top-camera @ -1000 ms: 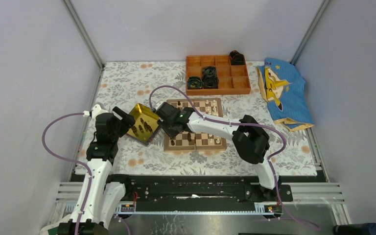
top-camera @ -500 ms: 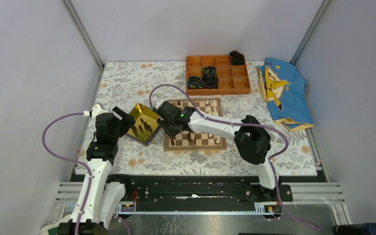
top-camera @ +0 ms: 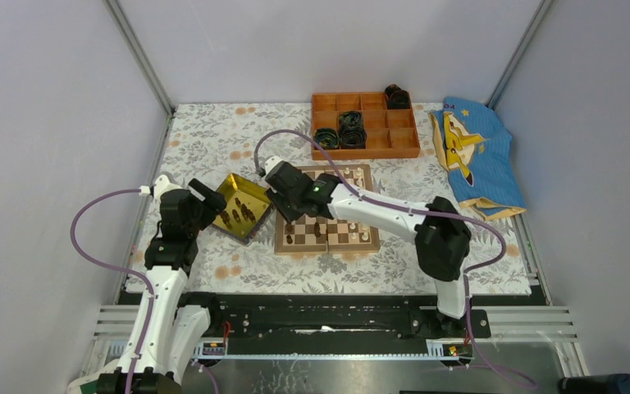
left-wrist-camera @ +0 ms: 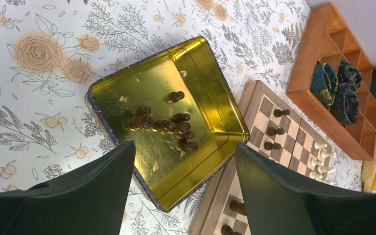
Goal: Set up the chess pieces on the board
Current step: Place the chess piece on the chessboard, then pick up the chess piece from the chessboard.
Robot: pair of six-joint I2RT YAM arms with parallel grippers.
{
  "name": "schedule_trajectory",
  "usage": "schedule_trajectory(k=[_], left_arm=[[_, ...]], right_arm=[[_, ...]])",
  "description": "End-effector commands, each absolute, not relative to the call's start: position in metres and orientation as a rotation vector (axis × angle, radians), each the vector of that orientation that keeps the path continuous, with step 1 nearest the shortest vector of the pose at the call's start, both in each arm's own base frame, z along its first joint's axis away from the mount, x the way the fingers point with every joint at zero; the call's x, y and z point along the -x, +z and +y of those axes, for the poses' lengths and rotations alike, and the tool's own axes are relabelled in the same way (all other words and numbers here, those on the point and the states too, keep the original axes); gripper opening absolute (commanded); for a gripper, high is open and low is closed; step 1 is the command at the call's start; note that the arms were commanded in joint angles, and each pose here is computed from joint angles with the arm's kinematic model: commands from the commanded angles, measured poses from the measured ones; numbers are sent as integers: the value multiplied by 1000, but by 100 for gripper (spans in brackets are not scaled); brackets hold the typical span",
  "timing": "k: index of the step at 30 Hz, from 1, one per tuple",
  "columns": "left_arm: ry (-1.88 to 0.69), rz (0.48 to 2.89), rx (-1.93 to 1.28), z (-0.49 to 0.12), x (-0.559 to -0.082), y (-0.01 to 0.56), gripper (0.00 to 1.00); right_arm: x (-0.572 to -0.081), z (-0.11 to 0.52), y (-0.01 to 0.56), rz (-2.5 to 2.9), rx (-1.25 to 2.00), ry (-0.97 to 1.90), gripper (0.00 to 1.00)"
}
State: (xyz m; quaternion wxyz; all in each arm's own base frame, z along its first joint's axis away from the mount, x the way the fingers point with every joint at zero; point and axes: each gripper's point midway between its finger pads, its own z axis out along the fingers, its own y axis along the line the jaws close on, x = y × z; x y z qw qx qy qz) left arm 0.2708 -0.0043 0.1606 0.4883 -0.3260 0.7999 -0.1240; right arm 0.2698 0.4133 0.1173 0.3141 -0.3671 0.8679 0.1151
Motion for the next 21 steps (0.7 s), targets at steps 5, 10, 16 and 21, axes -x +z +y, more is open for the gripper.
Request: schedule_trajectory(k=[5, 10, 16, 21], left_arm=[[-354, 1912, 762, -11, -275, 167, 82], [-369, 1919, 752, -14, -275, 166, 82], [-378, 1920, 743, -16, -275, 167, 83], [-380, 1921, 739, -16, -275, 167, 84]], right_arm=[[-271, 375, 169, 2208, 803, 228, 42], [-269, 348, 163, 2247, 725, 184, 42], [-268, 333, 146, 2323, 687, 189, 42], [-264, 333, 138, 2360, 686, 219, 42]])
